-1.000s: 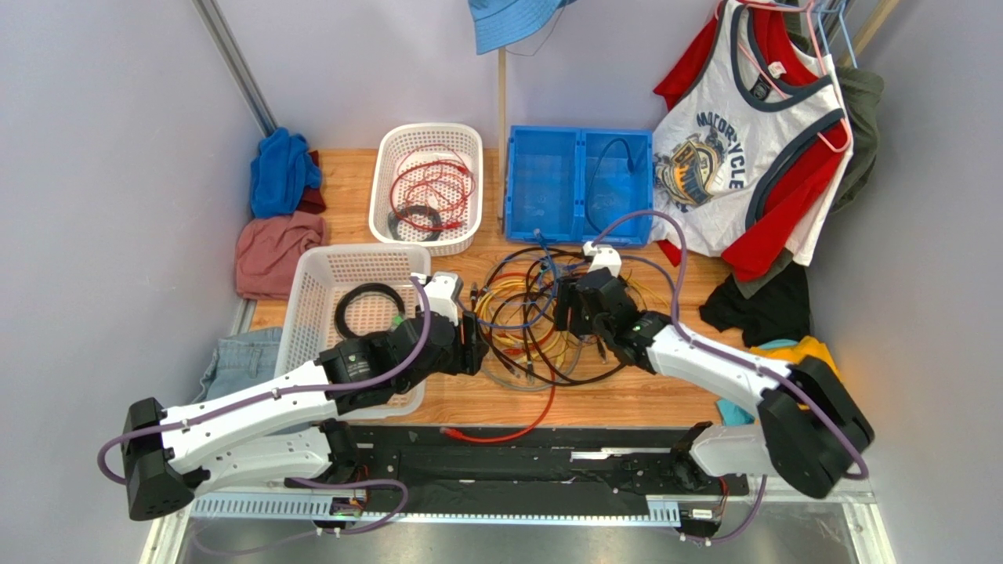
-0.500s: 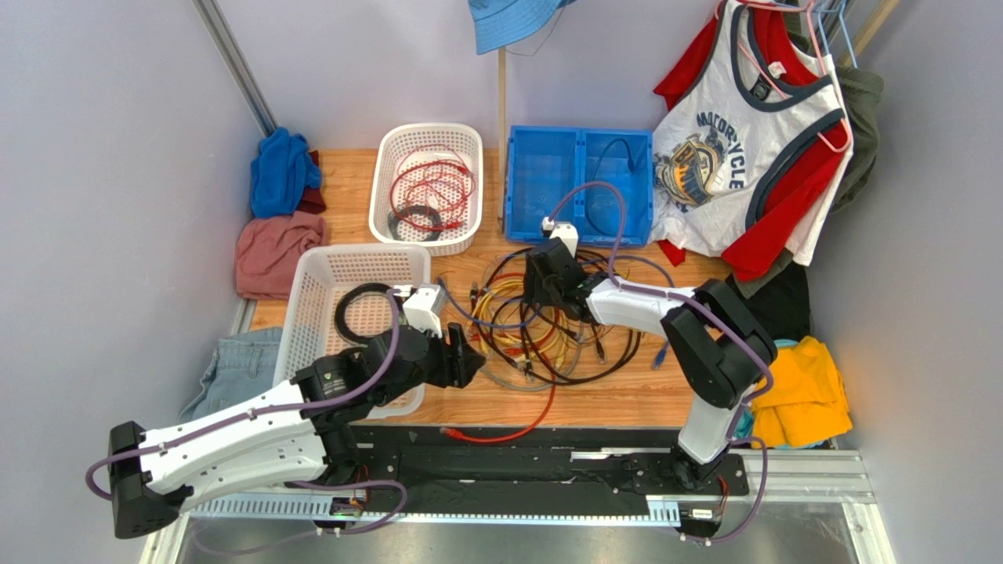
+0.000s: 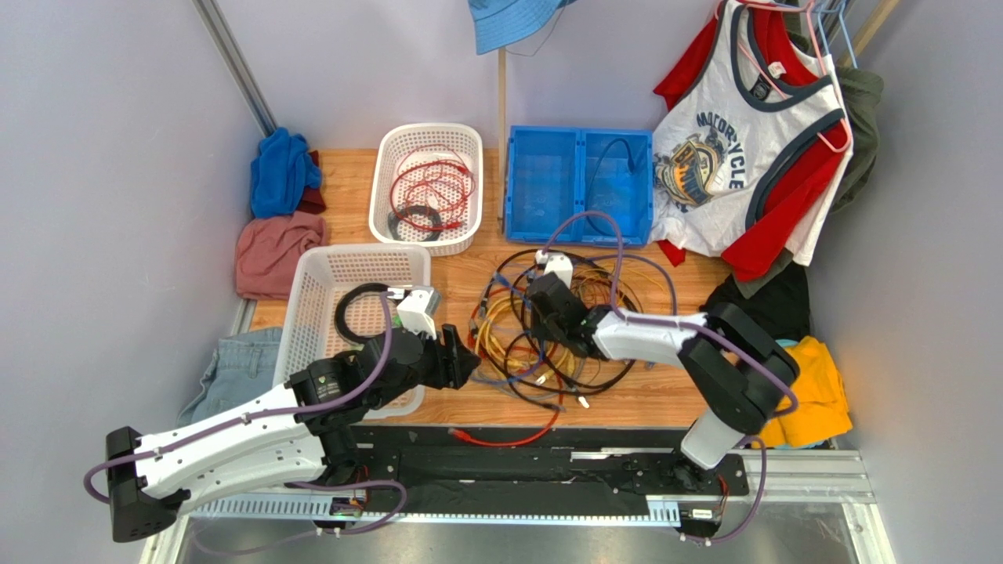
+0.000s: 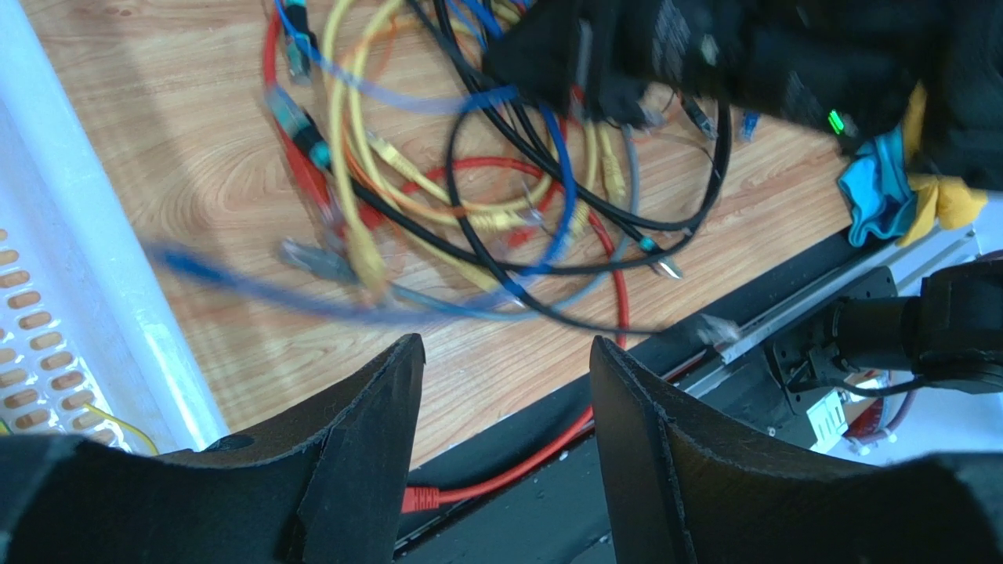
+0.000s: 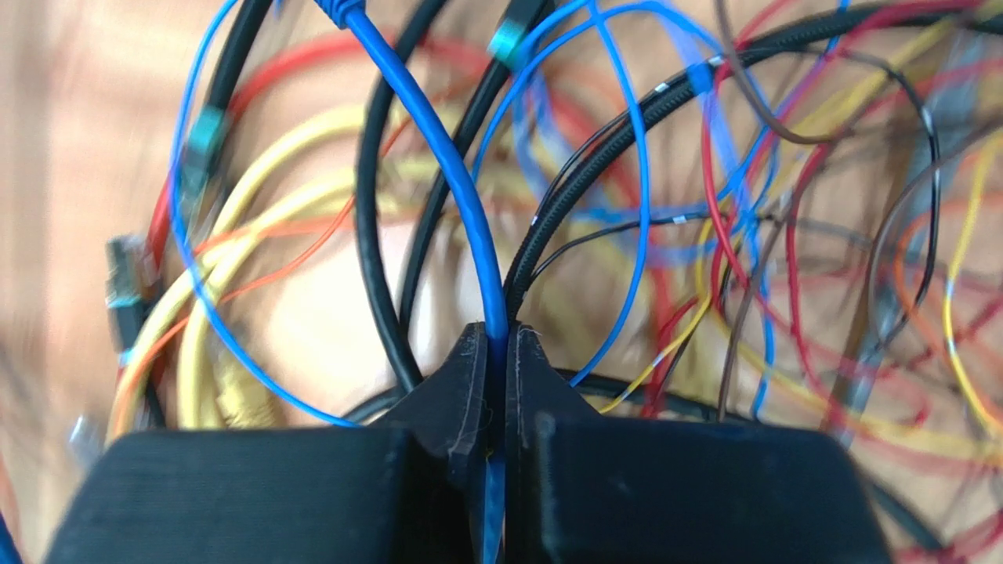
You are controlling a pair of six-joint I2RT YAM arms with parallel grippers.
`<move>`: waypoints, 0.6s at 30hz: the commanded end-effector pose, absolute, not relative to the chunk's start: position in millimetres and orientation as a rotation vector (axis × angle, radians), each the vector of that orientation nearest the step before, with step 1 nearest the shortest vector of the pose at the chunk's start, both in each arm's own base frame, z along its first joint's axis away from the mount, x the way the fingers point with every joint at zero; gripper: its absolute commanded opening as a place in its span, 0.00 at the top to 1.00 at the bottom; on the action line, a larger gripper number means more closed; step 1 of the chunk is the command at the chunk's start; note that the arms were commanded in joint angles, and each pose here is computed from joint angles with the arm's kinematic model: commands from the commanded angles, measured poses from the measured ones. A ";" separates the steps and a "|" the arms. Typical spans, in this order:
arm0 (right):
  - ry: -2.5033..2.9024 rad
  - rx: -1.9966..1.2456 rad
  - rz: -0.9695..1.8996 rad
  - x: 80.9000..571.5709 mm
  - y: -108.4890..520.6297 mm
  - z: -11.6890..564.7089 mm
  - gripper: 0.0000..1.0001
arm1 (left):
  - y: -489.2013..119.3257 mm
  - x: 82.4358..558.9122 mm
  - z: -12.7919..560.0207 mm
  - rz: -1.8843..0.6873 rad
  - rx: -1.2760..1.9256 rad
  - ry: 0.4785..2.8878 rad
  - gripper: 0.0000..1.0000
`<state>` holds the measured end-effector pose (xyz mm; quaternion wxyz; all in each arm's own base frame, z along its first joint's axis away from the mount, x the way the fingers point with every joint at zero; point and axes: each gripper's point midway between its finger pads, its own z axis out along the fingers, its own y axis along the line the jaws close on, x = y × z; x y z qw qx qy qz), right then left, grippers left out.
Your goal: Untangle the cables
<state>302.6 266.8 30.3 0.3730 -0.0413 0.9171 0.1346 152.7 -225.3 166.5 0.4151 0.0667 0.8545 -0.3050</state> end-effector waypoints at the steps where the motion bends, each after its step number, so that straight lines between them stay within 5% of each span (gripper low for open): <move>1: 2.310 -0.252 0.356 256.2 276.9 57.2 1.00 | -222.3 157.5 170.5 -0.747 0.142 2.126 0.37; 14: 2.137 -0.251 0.304 252.8 250.7 130.8 0.98 | -228.2 172.0 175.3 -0.668 0.143 2.115 0.37; 15: 2.137 -0.251 0.292 253.6 248.9 131.4 0.91 | -231.1 172.9 174.3 -0.665 0.148 2.121 0.37; 16: 2.149 -0.257 0.277 252.4 247.3 130.6 0.72 | -233.0 172.9 172.9 -0.664 0.154 2.125 0.37; 18: 2.151 -0.242 0.251 252.4 242.1 132.4 0.59 | -237.0 175.0 171.2 -0.658 0.160 2.130 0.37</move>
